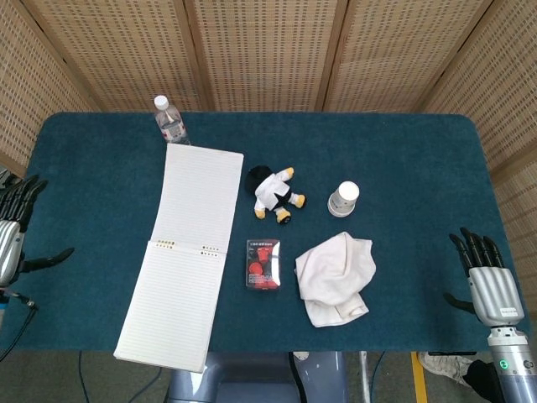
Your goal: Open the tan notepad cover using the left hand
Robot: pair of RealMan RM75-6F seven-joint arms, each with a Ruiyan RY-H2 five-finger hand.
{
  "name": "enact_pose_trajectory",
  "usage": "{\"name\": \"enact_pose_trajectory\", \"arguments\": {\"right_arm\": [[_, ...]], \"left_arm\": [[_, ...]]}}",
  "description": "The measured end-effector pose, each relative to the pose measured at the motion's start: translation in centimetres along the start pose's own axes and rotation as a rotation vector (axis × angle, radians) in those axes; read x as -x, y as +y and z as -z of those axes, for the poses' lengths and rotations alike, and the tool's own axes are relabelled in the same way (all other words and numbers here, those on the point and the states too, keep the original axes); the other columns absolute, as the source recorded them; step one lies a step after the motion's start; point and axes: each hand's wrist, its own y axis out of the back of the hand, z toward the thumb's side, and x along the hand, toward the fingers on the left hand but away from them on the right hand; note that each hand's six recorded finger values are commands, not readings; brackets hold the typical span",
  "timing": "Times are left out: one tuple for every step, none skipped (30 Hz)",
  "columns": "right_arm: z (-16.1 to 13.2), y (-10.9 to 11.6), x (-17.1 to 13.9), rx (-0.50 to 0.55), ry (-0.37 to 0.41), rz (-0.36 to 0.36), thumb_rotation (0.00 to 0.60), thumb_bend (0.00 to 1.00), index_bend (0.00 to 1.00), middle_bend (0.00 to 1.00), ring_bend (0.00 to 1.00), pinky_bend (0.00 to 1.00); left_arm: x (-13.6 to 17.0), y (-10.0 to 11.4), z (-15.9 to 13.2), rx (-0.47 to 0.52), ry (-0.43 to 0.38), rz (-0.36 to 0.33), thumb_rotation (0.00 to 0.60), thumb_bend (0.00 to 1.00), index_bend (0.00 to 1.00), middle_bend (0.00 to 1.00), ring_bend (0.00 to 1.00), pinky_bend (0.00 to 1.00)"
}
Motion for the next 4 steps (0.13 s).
{"name": "enact_pose_trajectory", "arguments": {"right_arm": [[0.0, 0.0, 0.0, 0.002, 0.0, 0.001, 0.6, 0.0, 0.0, 0.0, 0.0, 0.0], [0.0, 0.1, 0.0, 0.004, 0.0, 0.002, 0.6, 0.0, 0.0, 0.0, 0.0, 0.0], [0.1, 0.2, 0.0, 0.006, 0.0, 0.004, 0.6, 0.0, 0.0, 0.0, 0.0, 0.0], [0.1, 0.2, -0.1, 0.008, 0.001, 0.006, 0.6, 0.0, 0.0, 0.0, 0.0, 0.0]], "left_arm": [[1.5, 0.0, 0.8, -0.003, 0.032, -0.005, 0.6, 0.0, 0.0, 0.0, 0.0, 0.0], [2.5, -0.1, 1.3, -0.006, 0.056, -0.006, 0.6, 0.0, 0.0, 0.0, 0.0, 0.0], [3.5, -0.2, 1.9, -0.009, 0.081, -0.004, 0.6, 0.0, 0.0, 0.0, 0.0, 0.0], [4.7, -0.4, 2.5, -0.015, 0.111, 0.001, 0.6, 0.0, 0.0, 0.0, 0.0, 0.0]]}}
